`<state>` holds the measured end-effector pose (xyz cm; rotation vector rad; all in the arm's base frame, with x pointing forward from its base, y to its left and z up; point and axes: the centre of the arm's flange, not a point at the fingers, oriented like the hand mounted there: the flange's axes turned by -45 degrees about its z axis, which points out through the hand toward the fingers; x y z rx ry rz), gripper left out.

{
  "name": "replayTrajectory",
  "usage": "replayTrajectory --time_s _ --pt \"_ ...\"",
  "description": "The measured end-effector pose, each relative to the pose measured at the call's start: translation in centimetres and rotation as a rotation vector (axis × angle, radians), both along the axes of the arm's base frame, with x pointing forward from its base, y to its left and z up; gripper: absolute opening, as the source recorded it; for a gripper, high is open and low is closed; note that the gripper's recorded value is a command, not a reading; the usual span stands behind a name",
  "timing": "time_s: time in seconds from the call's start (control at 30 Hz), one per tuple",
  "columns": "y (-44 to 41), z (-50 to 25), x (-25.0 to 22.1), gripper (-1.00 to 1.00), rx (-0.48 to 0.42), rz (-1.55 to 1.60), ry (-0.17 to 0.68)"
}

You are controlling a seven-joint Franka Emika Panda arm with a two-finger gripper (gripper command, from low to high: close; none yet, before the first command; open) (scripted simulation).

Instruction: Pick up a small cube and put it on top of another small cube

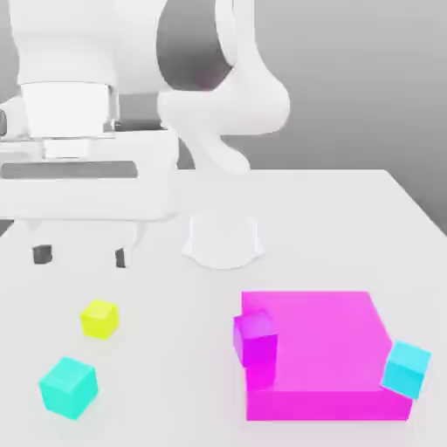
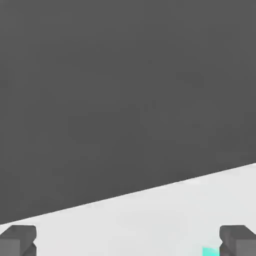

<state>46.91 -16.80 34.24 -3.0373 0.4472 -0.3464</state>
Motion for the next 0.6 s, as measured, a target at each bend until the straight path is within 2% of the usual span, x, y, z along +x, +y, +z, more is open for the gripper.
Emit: replayTrajectory --time_s 0.23,0.4,0.43,0.6 --pt "-4.8 -12.4 -4.2 0.00 -0.003 -0.095 0.198" --pt "-5.5 -19.1 -5.1 0.00 -0.008 -0.108 0.229" --pt "-5.5 -20.2 -5.2 -1.00 -0.008 -0.109 0.230" --pt "-5.5 -20.2 -5.2 -1.00 -0.007 -0.109 0.231"
